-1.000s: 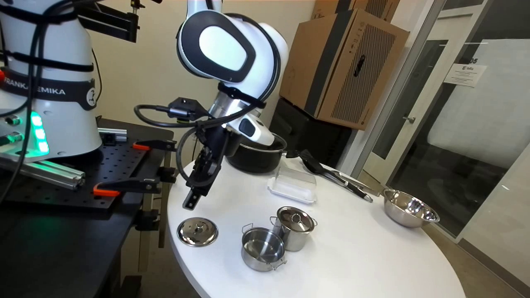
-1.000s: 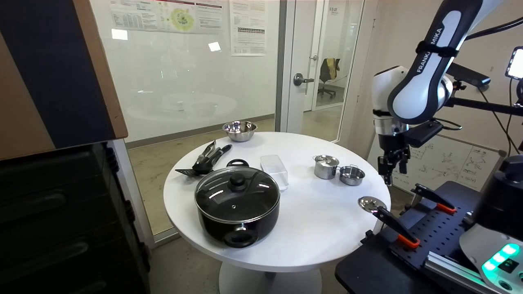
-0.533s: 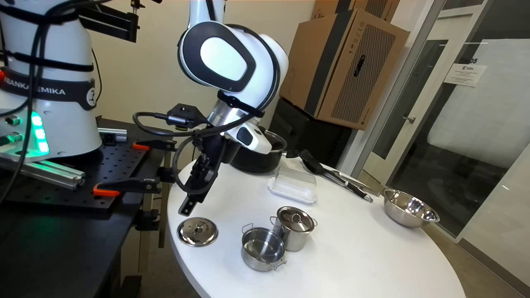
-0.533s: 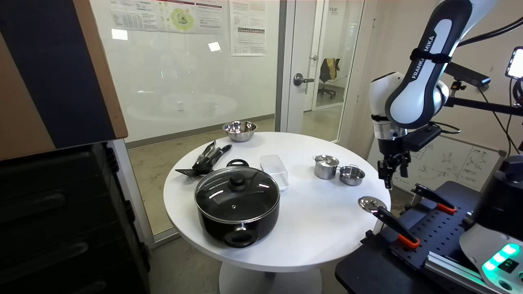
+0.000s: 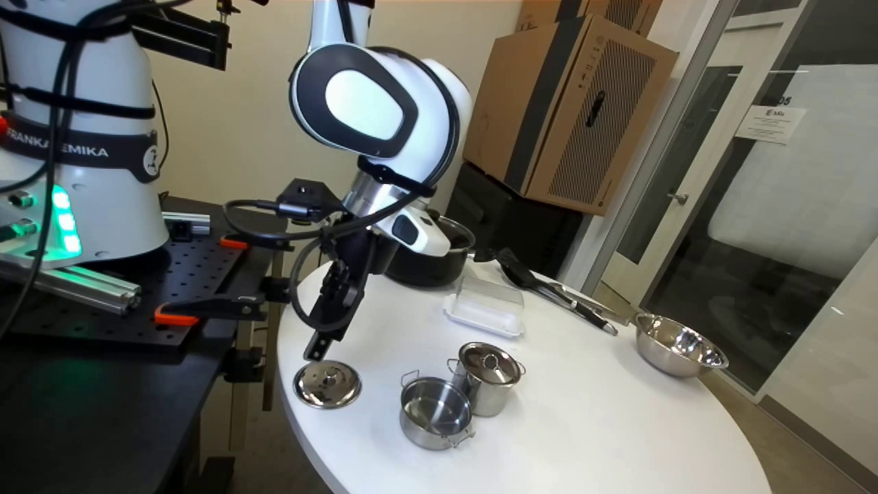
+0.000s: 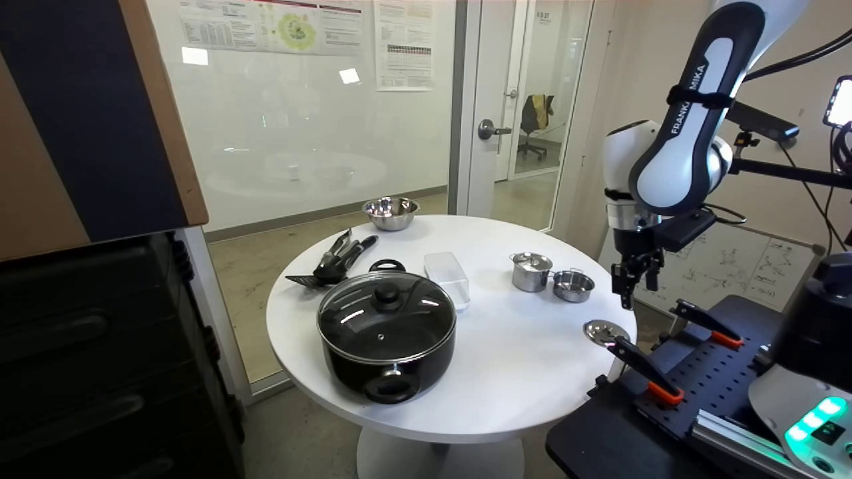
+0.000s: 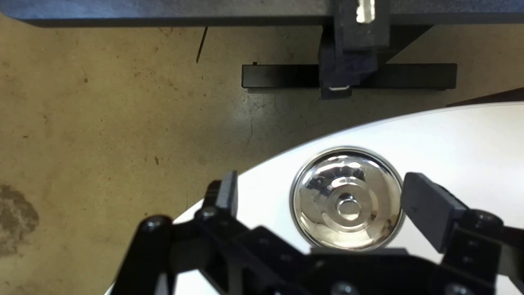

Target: Take the lid and cover the smaller pot

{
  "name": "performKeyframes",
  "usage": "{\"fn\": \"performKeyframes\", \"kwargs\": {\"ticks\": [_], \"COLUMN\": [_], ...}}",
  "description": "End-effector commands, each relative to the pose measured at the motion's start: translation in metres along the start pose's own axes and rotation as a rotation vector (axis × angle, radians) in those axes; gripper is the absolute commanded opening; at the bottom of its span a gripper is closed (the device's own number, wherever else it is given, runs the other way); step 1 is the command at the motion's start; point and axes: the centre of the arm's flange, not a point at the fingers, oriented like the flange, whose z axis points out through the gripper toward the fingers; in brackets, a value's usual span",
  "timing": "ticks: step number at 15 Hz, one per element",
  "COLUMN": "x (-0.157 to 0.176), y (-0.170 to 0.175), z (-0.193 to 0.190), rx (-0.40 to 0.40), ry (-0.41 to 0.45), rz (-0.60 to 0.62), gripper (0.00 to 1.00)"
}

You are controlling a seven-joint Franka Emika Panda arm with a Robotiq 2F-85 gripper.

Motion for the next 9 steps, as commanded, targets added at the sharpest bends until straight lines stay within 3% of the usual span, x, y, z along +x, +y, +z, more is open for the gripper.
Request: {"fn": "performKeyframes", "kwargs": {"ticks": [1, 9], "x": [0.006, 0.018], "y": [-0.007, -0.014], "z": [0.022, 0.042], "rx": [0.008, 0.015], "ry": [0.027, 0.049], "rz": [-0.021, -0.028], "gripper": [1.0, 1.0]}}
